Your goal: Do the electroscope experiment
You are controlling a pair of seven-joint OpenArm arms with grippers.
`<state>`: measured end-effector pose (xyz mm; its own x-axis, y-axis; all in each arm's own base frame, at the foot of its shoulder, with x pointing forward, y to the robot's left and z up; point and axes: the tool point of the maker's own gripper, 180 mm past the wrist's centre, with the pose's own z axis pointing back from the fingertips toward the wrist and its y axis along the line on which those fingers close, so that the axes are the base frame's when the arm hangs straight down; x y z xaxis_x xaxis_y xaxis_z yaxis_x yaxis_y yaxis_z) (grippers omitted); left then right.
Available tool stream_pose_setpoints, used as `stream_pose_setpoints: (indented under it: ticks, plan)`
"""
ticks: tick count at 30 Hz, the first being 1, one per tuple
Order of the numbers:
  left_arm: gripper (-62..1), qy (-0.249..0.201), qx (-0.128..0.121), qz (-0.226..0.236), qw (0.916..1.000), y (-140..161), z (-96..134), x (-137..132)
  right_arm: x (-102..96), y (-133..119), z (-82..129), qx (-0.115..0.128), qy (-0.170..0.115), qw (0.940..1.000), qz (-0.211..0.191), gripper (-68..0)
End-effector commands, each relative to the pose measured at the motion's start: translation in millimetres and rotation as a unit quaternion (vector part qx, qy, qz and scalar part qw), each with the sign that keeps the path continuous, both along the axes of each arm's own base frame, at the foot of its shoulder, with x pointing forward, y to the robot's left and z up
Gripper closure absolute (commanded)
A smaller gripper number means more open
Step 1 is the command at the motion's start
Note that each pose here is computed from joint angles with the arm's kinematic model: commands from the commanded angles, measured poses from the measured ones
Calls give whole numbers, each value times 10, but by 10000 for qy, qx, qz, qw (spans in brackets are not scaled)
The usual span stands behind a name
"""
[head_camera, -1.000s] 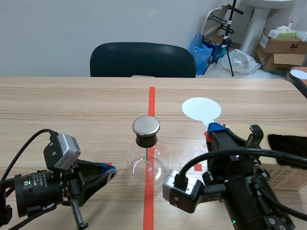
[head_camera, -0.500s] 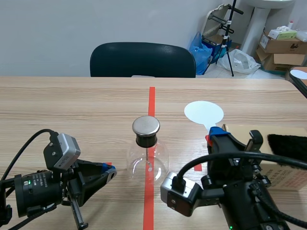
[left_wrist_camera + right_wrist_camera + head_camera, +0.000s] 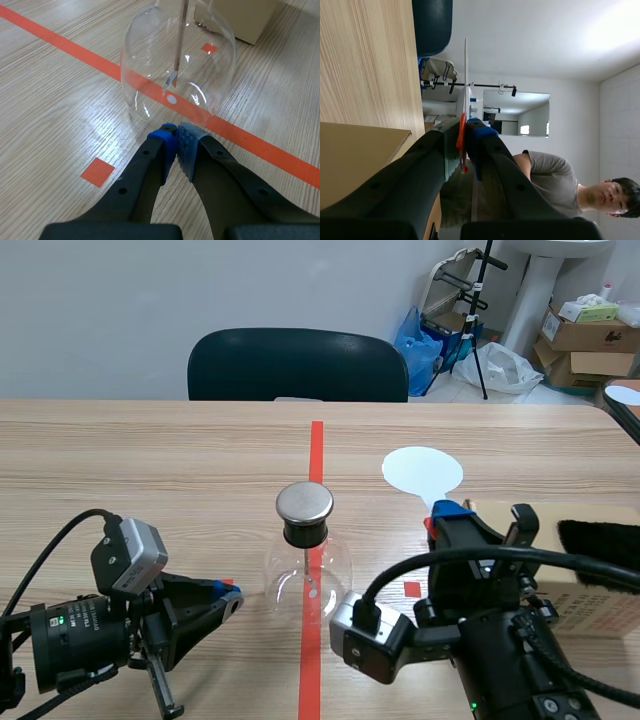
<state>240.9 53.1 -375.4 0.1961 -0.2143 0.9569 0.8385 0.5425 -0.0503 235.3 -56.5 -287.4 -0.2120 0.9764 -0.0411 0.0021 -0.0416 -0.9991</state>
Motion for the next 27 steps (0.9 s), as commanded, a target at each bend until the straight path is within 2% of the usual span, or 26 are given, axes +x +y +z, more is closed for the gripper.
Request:
stream_pose_setpoints:
  ticks: [1,6,15,27]
  plan:
    - [-31,-142,-170,18,9998,-37,115,59,36,-8,75,-8,-160,9999,55,-10]
    - [-32,-142,-170,18,9998,-37,115,59,23,47,78,-2,-168,9996,210,-10]
    - [-31,-142,-170,18,9998,-37,115,59,-42,251,75,-14,-154,9966,814,-10]
    - [-31,-142,-170,18,9998,-37,115,59,-152,542,178,26,-268,9859,1652,-10]
